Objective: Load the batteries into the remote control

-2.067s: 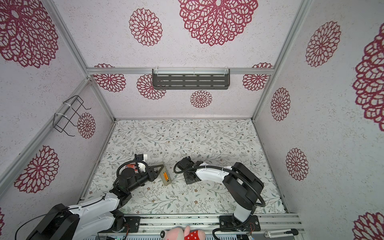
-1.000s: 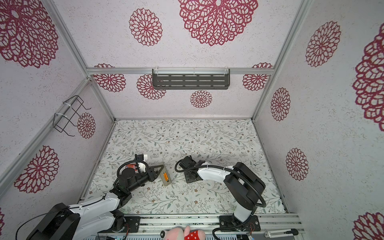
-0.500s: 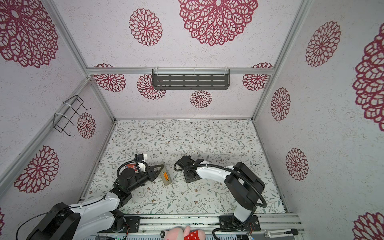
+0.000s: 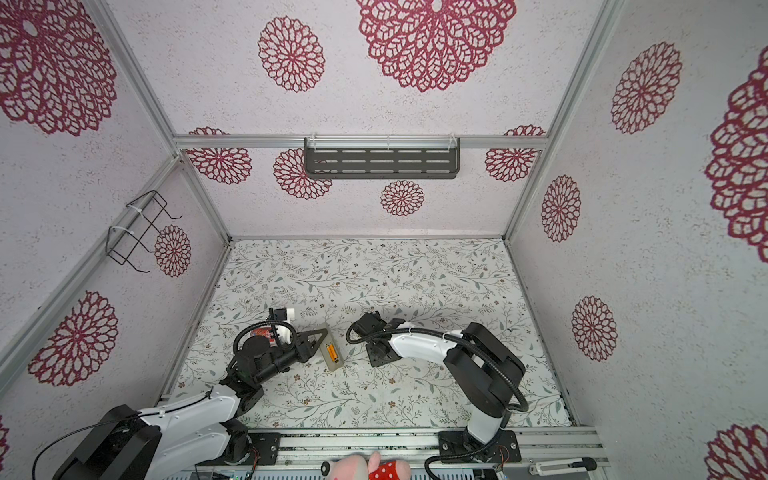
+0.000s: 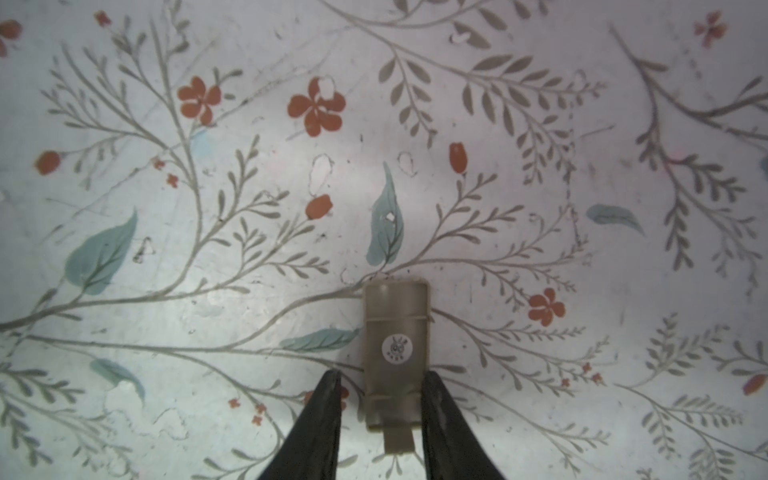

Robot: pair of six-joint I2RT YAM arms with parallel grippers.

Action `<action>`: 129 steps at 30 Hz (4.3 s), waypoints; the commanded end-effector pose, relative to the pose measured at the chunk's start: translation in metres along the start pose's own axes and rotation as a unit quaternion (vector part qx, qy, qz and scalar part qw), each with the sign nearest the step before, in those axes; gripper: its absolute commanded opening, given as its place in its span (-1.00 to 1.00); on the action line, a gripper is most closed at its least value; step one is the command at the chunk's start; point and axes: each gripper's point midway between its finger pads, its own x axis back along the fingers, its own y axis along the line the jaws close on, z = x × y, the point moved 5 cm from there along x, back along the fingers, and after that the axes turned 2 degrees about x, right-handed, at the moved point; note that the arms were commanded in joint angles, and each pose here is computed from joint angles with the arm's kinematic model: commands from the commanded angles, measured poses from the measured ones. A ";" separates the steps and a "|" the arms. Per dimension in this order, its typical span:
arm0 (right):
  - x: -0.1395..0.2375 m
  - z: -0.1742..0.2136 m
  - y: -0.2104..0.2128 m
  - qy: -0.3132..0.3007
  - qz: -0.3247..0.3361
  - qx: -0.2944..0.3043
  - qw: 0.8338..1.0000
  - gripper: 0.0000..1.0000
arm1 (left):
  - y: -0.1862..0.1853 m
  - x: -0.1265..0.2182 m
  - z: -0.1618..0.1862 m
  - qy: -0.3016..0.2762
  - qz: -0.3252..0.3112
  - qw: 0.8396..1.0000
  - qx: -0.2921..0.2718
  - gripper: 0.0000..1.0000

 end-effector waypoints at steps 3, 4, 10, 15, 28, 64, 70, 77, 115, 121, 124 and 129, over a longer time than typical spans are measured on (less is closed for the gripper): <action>-0.004 0.005 -0.004 0.007 0.009 0.007 1.000 -0.31 | -0.006 0.002 -0.006 -0.018 0.017 1.000 -0.010 -1.00; -0.006 0.006 -0.005 0.008 0.011 0.006 1.000 -0.31 | -0.006 0.002 -0.007 -0.018 0.018 1.000 -0.010 -1.00; -0.014 0.012 -0.010 0.020 0.020 0.005 1.000 -0.32 | -0.006 0.002 -0.006 -0.017 0.017 1.000 -0.010 -1.00; -0.008 0.009 -0.011 0.010 0.018 0.003 1.000 -0.32 | -0.005 0.002 -0.006 -0.018 0.016 1.000 -0.010 -1.00; 0.010 -0.008 -0.009 -0.012 0.020 0.006 1.000 -0.32 | -0.005 0.002 -0.006 -0.018 0.017 1.000 -0.009 -1.00; -0.006 0.014 -0.023 0.010 0.006 -0.024 1.000 -0.32 | -0.007 0.001 -0.007 -0.017 0.020 1.000 -0.010 -1.00; -0.009 0.017 -0.026 0.012 0.005 -0.026 1.000 -0.34 | -0.007 0.000 -0.007 -0.015 0.020 1.000 -0.010 -1.00; -0.012 0.020 -0.029 0.017 0.009 -0.026 0.999 -0.39 | -0.007 0.000 -0.007 -0.016 0.019 1.000 -0.011 -1.00; 0.001 0.005 -0.017 -0.006 -0.003 -0.015 1.000 -0.40 | -0.006 0.001 -0.005 -0.014 0.021 1.000 -0.008 -1.00; -0.001 0.007 -0.018 -0.003 -0.002 -0.015 1.000 -0.41 | -0.006 0.001 -0.005 -0.013 0.021 1.000 -0.008 -1.00; 0.001 0.005 -0.018 -0.006 0.001 -0.014 1.000 -0.38 | -0.006 0.000 -0.005 -0.013 0.020 1.000 -0.007 -1.00; 0.003 0.003 -0.018 -0.007 0.002 -0.012 1.000 -0.37 | -0.006 0.000 -0.005 -0.013 0.020 1.000 -0.006 -1.00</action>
